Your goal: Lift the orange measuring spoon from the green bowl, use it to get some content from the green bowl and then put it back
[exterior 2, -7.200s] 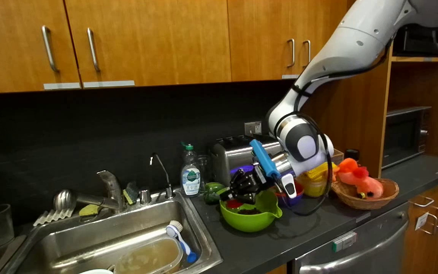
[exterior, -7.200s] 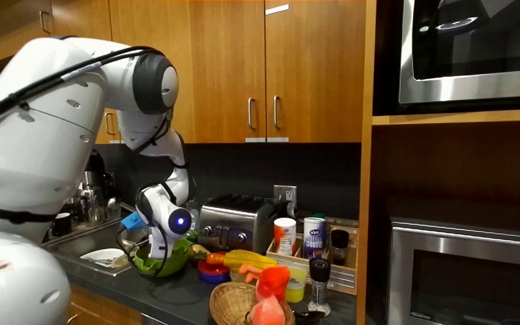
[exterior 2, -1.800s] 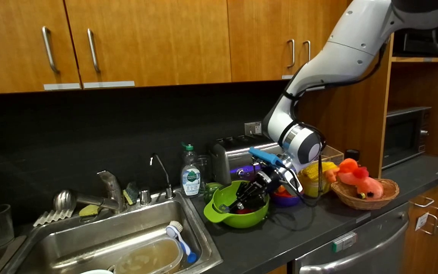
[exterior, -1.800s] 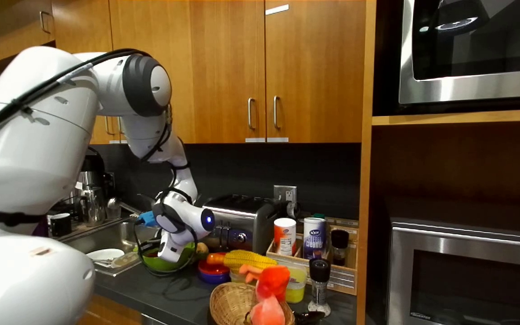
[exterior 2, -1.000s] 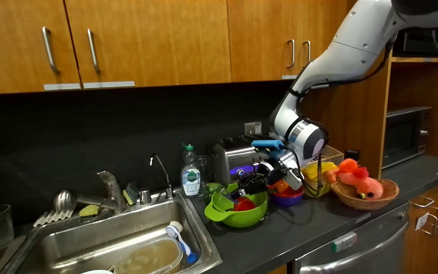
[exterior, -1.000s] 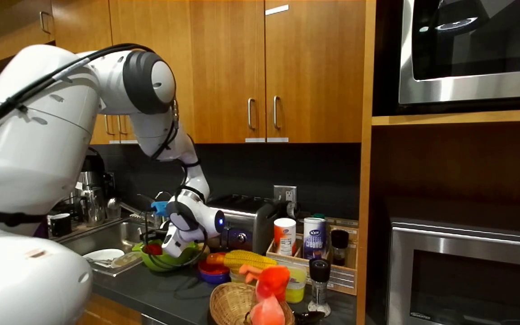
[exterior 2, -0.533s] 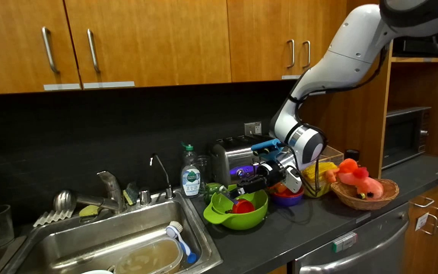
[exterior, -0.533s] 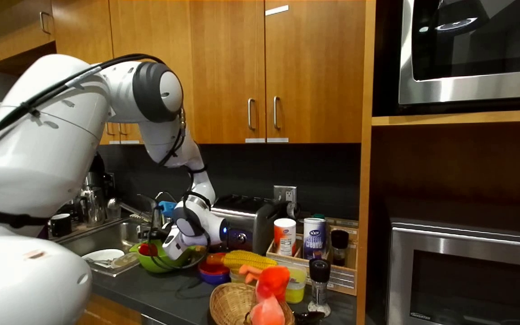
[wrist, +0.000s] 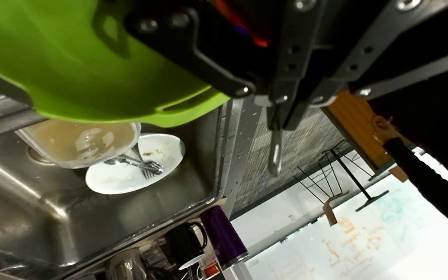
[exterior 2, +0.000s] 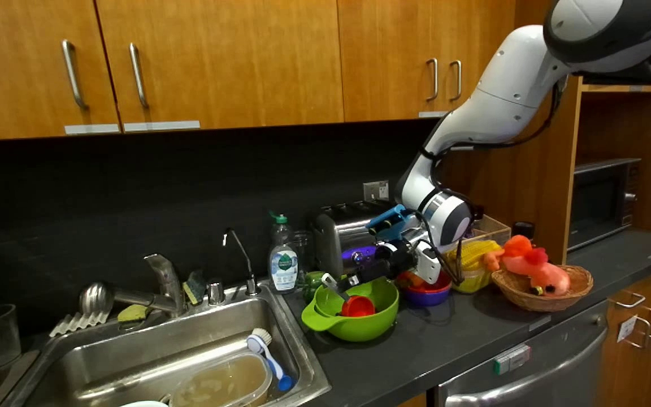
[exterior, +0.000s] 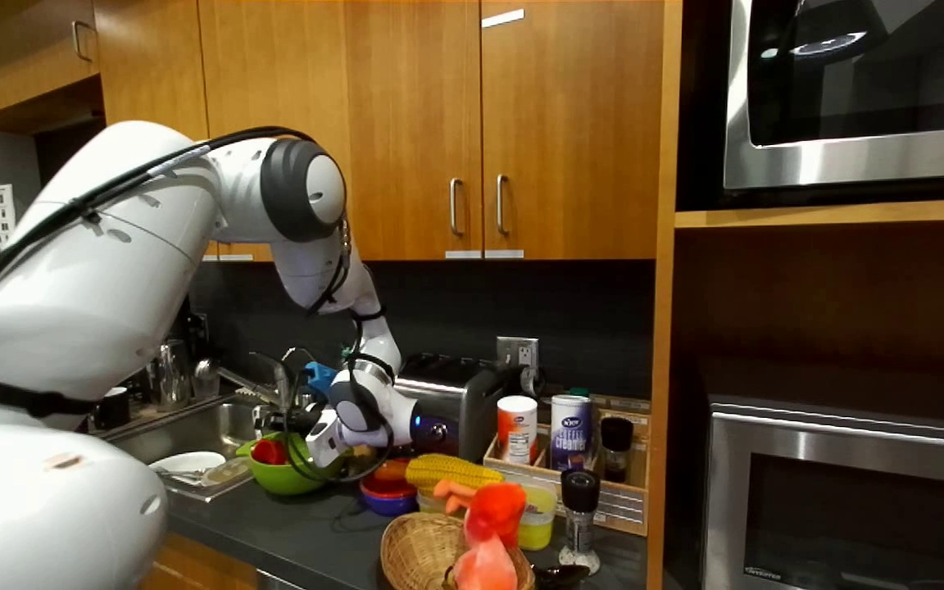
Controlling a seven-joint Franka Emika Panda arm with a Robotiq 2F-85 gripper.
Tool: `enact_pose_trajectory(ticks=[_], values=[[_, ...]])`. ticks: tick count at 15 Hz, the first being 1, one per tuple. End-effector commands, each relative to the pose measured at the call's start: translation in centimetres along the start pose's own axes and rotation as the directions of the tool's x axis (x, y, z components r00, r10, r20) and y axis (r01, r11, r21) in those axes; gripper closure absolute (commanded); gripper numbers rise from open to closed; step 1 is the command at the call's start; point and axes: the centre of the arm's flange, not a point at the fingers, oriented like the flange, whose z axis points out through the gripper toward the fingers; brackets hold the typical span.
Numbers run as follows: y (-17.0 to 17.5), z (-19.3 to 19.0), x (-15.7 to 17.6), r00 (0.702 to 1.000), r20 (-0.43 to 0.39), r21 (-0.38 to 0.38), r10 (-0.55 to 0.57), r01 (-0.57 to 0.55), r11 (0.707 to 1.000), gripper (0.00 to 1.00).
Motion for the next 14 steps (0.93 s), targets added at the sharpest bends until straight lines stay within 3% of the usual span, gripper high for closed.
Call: enact_pose_trajectory(ticks=[1,14], values=[[-0.5,-0.5,-1.2,0.999,-0.009,-0.045,0.048,-0.049,0.998,0.99],[2.2,-2.8,-7.4,0.98,-0.081,-0.075,0.183,-0.189,0.979,0.99]])
